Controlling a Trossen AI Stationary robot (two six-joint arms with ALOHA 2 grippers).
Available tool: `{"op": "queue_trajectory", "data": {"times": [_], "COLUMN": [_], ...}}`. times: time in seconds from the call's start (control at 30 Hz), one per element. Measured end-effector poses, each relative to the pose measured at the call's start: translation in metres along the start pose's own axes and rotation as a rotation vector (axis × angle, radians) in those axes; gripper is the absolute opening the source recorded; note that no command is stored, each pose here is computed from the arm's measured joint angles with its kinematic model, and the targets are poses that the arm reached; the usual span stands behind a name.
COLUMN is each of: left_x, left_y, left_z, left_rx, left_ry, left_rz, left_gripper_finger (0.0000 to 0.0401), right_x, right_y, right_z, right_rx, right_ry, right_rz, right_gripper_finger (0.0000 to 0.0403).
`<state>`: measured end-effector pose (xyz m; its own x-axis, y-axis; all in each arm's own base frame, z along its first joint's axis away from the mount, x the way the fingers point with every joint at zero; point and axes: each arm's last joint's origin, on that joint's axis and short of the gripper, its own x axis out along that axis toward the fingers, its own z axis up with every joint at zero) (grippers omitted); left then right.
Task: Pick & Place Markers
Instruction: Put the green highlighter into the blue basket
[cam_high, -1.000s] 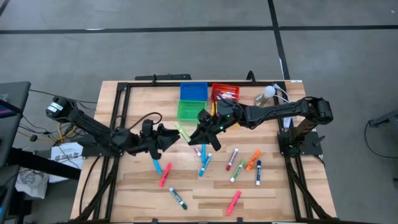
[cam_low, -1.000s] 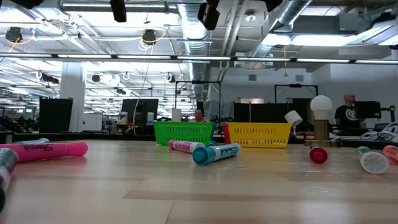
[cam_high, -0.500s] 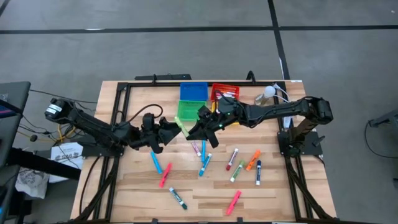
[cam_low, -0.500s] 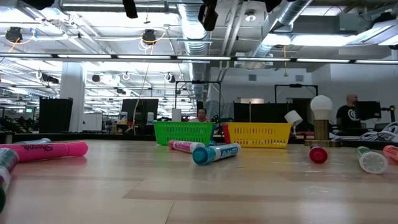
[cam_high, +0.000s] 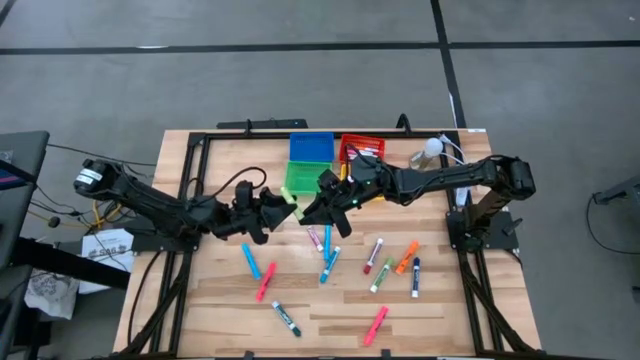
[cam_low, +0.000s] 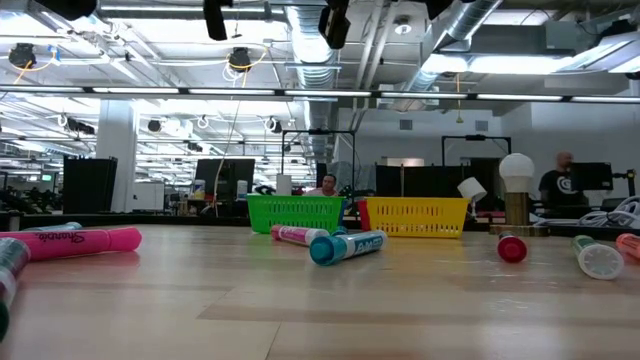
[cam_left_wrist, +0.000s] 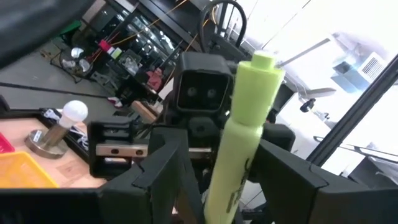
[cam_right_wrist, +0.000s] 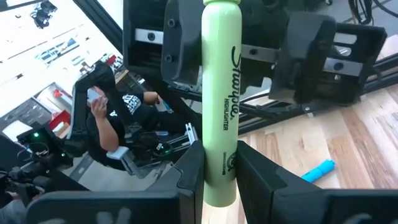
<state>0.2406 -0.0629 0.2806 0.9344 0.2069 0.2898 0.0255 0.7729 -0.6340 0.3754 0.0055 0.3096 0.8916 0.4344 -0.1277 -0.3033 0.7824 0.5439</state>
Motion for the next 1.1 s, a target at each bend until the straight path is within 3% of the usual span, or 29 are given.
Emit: {"op": "queue_trajectory", "data": {"times": [0.4,0.63,0.87,1.1], "left_x": [0.008,0.017,0.019,0.019], "left_y": [0.004,0.003,0.004,0.004], "left_z": [0.005,0.002,0.001,0.0], "left_rx": [-0.003,0.002,0.017,0.001], "left_ry": [-0.026,-0.015,-0.001,0.005], "left_rz": [0.014,0.007,0.0,-0.009], "left_gripper_finger": [0.0191,0.0143,0.0062,0.006], "right_x": [0.001,-0.001,0.0,0.0], "right_y": [0.001,-0.002,-0.002,-0.001], "right_z": [-0.001,0.0,-0.001,-0.001], "right_rx": [0.001,0.003,0.008,-0.015], "right_ry": [0.002,0.003,0.012,0.014], "right_rz": [-0.002,-0.007,-0.011,-0.009], "right_gripper_finger": [0.0061,0.0061,0.0061,0.009]}}
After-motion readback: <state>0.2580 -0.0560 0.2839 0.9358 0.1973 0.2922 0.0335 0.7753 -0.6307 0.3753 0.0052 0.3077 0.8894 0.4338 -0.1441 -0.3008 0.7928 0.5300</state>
